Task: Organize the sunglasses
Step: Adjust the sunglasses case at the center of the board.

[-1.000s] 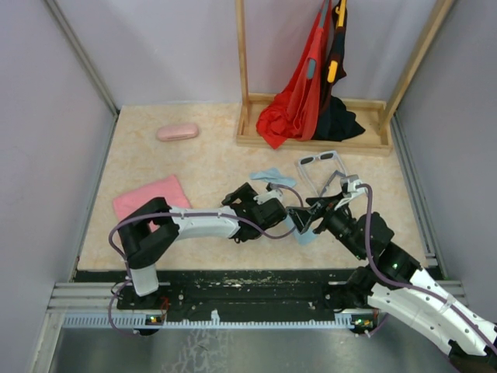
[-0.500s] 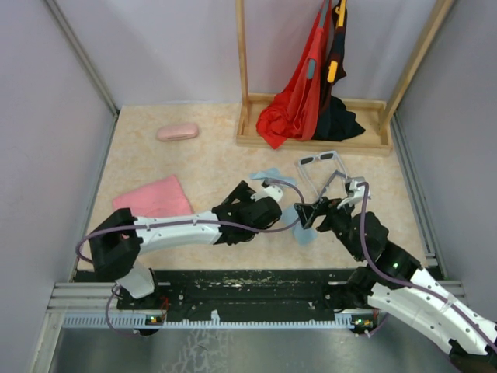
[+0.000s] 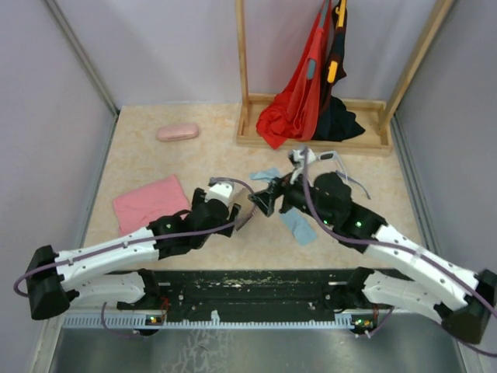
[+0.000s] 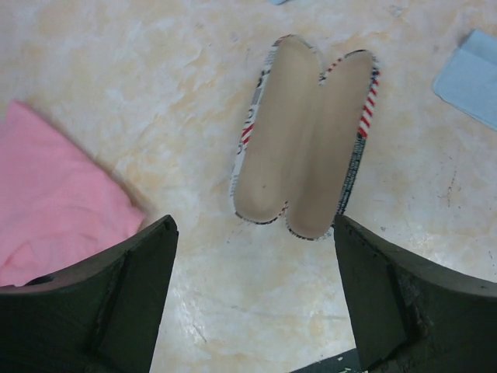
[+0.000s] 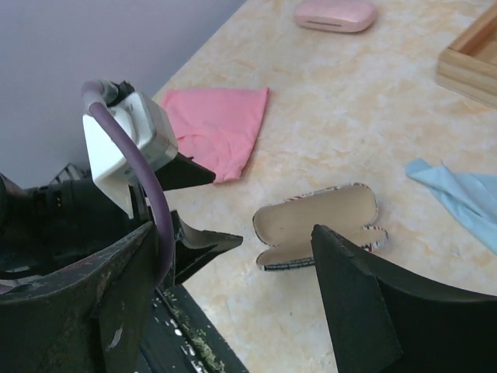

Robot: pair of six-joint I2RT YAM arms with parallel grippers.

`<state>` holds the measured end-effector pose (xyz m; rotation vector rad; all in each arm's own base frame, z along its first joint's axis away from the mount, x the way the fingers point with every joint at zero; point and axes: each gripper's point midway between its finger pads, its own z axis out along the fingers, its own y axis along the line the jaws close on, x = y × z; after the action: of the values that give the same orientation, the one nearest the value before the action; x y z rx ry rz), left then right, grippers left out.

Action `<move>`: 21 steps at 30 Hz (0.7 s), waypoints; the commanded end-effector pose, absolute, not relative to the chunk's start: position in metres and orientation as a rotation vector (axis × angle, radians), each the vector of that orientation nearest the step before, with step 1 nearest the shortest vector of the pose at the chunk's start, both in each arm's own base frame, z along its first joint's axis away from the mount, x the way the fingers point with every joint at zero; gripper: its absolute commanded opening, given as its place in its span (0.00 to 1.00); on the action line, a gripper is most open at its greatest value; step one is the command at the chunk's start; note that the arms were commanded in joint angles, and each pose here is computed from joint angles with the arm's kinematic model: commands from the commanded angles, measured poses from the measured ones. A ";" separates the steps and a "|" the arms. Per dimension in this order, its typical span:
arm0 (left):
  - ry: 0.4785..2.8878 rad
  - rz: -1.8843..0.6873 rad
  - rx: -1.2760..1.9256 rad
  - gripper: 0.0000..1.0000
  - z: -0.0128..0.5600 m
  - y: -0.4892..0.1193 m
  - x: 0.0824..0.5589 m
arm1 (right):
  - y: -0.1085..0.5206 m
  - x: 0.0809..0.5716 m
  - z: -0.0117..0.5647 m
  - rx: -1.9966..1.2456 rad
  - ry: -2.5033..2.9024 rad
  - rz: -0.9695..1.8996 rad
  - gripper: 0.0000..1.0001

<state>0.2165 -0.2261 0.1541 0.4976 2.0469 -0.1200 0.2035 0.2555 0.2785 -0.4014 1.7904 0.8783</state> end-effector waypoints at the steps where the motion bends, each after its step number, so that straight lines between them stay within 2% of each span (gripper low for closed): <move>1: 2.055 -0.276 0.047 0.84 0.183 -0.191 0.223 | 0.237 0.235 0.194 -0.645 2.019 0.494 0.75; 6: 2.127 -0.274 -0.099 0.83 0.161 -0.155 0.223 | 0.256 0.262 0.172 -0.702 2.061 0.542 0.71; 10: 2.130 -0.260 -0.098 0.83 0.149 -0.140 0.224 | 0.268 0.271 0.164 -0.723 2.036 0.604 0.71; 18: 2.189 -0.239 0.005 0.83 0.130 -0.156 0.228 | 0.304 0.242 0.210 -0.763 1.889 0.949 0.72; 21: 2.202 -0.208 -0.019 0.86 0.126 -0.158 0.234 | 0.314 0.229 0.232 -0.770 1.821 1.058 0.74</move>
<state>0.2202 -0.1479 0.1169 0.0635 2.2318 -0.1866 0.2496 0.2974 0.1915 -0.7170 1.9536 0.9007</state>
